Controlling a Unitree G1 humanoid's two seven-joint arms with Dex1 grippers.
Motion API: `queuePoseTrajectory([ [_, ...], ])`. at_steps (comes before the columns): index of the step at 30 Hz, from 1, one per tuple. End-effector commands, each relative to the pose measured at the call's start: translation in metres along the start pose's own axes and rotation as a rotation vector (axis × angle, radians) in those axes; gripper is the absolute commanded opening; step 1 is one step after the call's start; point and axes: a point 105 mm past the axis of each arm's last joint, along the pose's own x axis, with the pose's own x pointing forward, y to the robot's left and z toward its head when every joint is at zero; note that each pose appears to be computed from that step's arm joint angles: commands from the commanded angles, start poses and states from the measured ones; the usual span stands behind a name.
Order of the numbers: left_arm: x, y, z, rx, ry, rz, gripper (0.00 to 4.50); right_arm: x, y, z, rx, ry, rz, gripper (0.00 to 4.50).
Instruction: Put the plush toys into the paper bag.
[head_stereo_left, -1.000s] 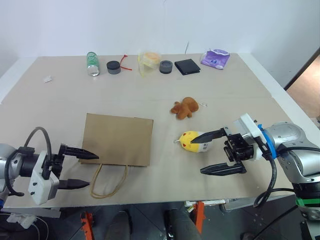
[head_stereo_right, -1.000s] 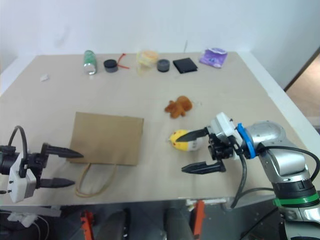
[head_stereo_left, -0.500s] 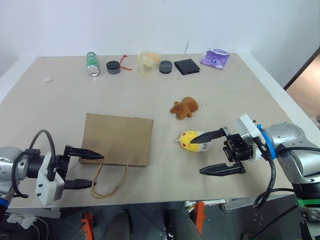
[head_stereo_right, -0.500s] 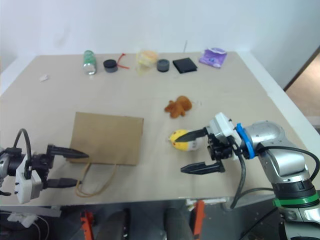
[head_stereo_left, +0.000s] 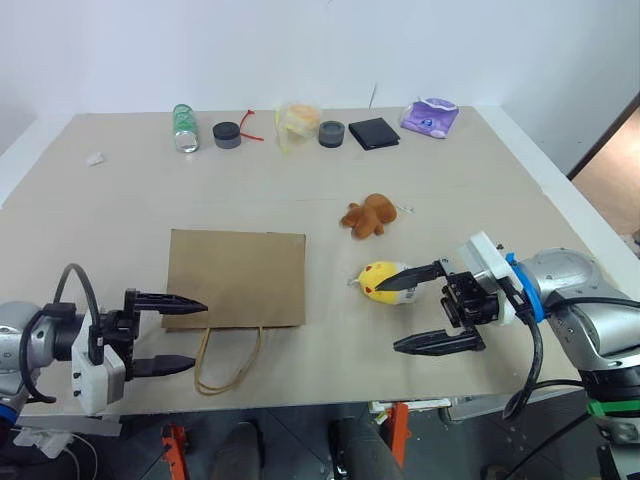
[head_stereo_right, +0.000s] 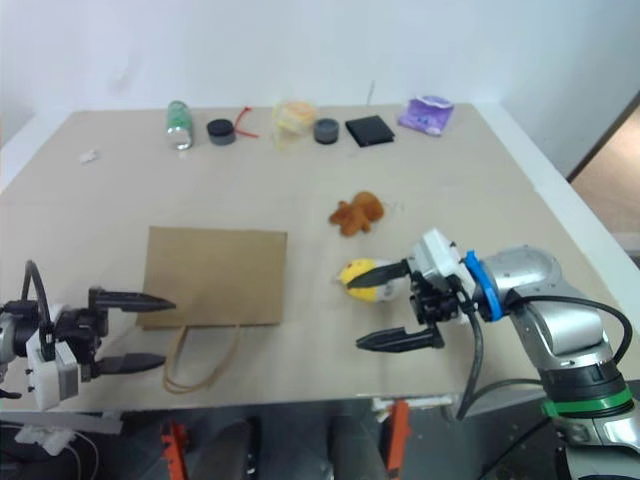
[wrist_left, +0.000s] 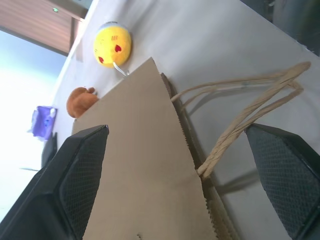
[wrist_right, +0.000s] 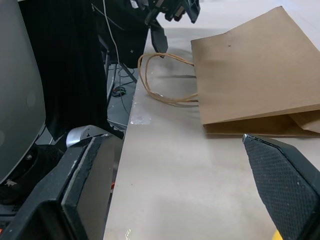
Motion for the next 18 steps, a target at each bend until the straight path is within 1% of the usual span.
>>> queuePoseTrajectory([
  [1, -0.001, 0.003, 0.003, 0.019, -0.008, 0.028, 4.50, 0.003, 0.004, 0.008, -0.040, -0.003, 0.015, 4.42],
  [7, -0.013, -0.013, 0.007, 0.011, 0.010, -0.043, 4.50, 0.003, 0.005, 0.007, -0.036, -0.001, 0.016, 4.42],
  [12, -0.012, -0.012, 0.014, 0.013, -0.016, -0.041, 4.50, 0.006, 0.005, 0.007, -0.035, -0.008, 0.018, 4.42],
  [18, -0.008, -0.007, 0.017, 0.026, -0.036, -0.033, 4.50, 0.008, 0.004, 0.007, -0.037, -0.013, 0.015, 4.42],
])
